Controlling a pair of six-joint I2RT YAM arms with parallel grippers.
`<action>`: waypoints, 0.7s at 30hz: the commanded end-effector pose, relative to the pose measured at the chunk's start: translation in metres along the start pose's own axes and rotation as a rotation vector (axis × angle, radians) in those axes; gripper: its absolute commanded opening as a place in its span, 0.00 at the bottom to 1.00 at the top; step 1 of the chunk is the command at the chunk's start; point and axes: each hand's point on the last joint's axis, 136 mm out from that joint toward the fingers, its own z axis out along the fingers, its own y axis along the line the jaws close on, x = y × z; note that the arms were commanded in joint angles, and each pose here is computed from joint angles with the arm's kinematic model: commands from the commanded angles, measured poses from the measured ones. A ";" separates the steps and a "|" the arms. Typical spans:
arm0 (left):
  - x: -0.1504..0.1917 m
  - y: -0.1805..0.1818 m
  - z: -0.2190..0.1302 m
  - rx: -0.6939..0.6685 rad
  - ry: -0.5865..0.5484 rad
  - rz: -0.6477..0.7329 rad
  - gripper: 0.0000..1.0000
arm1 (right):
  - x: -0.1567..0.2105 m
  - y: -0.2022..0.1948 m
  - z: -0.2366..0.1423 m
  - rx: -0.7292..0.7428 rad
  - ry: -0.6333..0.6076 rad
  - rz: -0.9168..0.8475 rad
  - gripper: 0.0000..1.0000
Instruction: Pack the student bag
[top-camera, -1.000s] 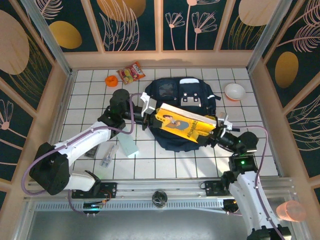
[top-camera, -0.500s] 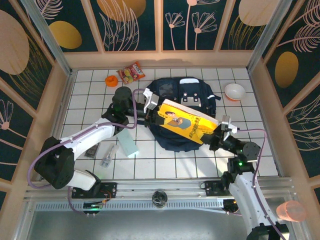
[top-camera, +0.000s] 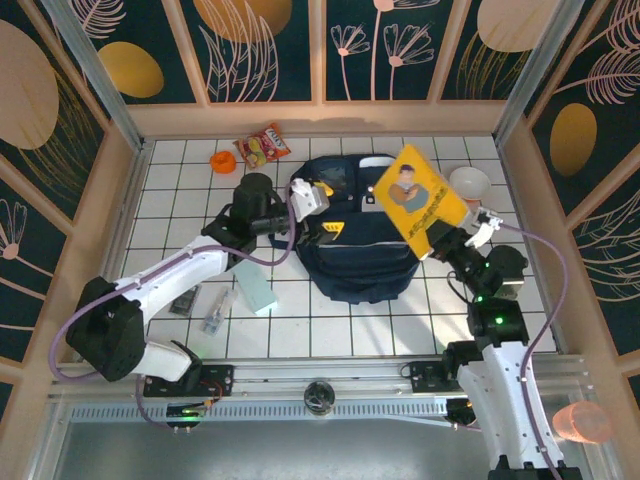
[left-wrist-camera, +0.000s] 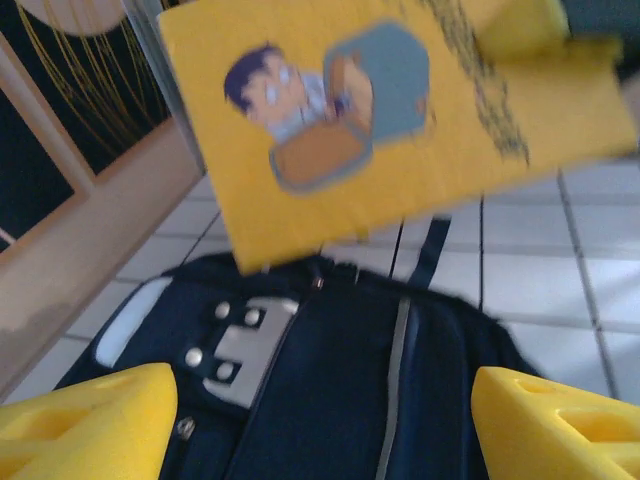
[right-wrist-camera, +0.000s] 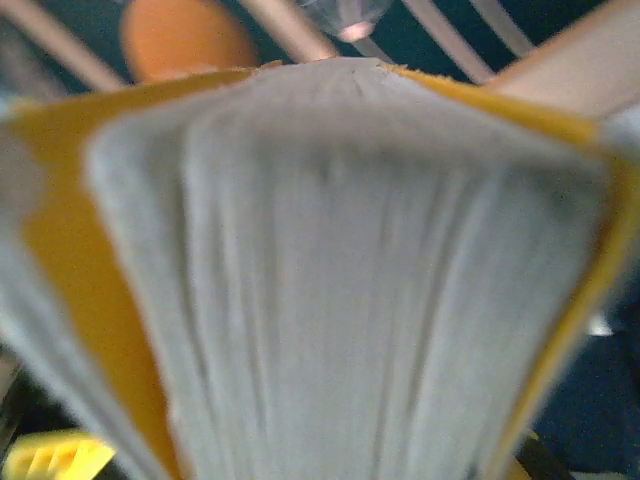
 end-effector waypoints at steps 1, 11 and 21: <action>0.047 -0.015 0.023 0.030 0.189 0.102 0.80 | -0.019 -0.021 -0.015 0.190 -0.066 0.003 0.00; 0.112 -0.040 0.087 0.106 0.374 0.155 0.84 | -0.012 -0.025 -0.016 0.218 -0.024 -0.002 0.00; 0.142 -0.059 0.105 0.206 0.402 0.119 0.99 | -0.006 -0.029 -0.018 0.238 0.003 -0.002 0.00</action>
